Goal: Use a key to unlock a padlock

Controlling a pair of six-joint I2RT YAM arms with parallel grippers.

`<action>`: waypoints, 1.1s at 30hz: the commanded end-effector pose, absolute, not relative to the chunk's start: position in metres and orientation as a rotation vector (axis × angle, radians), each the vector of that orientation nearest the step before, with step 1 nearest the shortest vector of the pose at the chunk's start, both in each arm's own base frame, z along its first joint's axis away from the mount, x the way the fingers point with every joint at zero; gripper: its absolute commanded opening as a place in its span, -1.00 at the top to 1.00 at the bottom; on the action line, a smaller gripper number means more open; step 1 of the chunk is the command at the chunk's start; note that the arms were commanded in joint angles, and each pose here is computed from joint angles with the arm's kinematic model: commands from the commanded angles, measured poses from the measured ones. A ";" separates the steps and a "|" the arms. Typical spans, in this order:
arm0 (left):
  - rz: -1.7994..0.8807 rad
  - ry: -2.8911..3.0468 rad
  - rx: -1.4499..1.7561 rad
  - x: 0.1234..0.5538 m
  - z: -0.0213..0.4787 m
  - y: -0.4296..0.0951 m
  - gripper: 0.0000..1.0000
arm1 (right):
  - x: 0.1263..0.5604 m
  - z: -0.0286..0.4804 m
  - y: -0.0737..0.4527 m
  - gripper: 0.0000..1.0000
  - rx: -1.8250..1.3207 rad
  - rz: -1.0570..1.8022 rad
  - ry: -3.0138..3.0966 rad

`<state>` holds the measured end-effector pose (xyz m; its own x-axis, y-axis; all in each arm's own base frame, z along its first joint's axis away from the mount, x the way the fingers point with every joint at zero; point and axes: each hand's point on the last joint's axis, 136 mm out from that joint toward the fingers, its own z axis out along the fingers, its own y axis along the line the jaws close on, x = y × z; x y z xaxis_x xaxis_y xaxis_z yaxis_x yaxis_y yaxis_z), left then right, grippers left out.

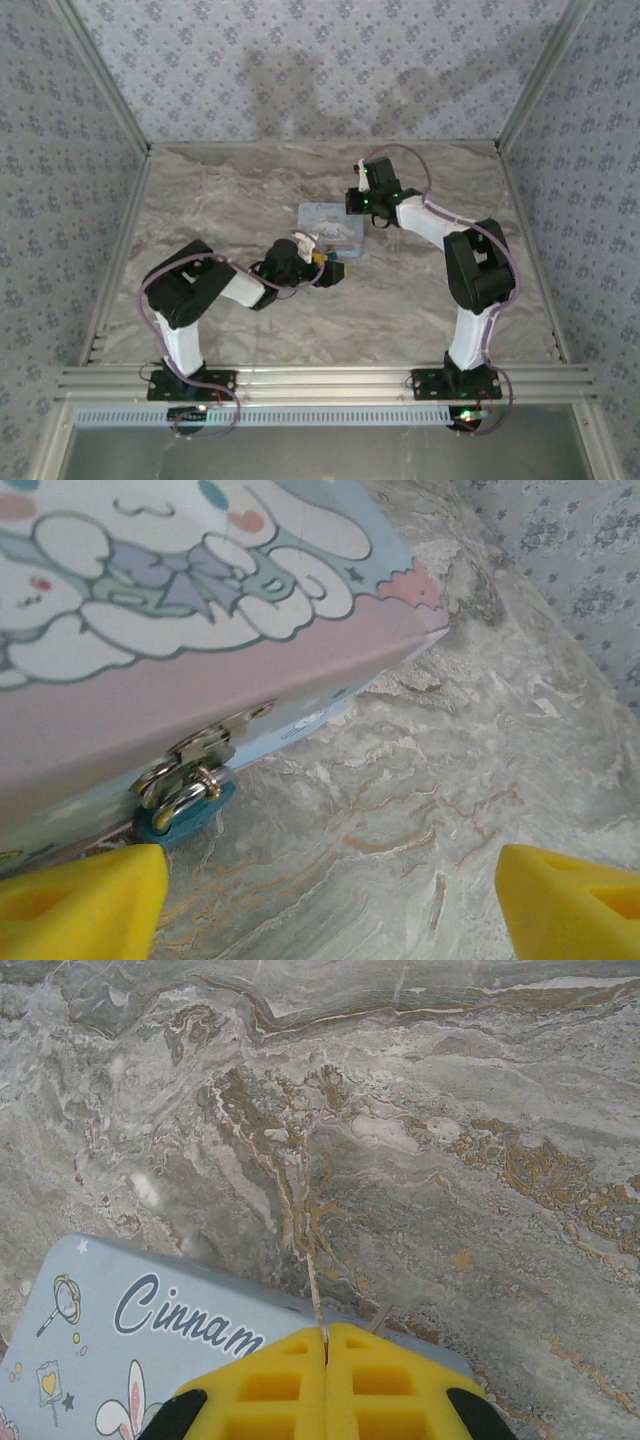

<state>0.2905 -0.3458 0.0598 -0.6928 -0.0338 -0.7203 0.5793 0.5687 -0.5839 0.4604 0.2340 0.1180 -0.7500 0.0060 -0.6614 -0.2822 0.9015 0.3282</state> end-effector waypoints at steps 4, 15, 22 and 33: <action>-1.201 2.082 0.470 0.288 0.067 -0.357 -0.63 | 0.457 0.105 0.233 1.00 -0.218 0.504 2.398; -0.785 2.118 0.412 0.301 0.060 -0.317 -0.81 | 0.454 0.100 0.234 1.00 -0.229 0.488 2.402; -0.642 2.125 0.486 0.300 0.052 -0.323 -0.93 | 0.454 0.101 0.237 1.00 -0.230 0.489 2.394; -0.598 2.130 0.564 0.300 0.032 -0.359 -0.96 | 0.451 0.097 0.239 1.00 -0.235 0.498 2.393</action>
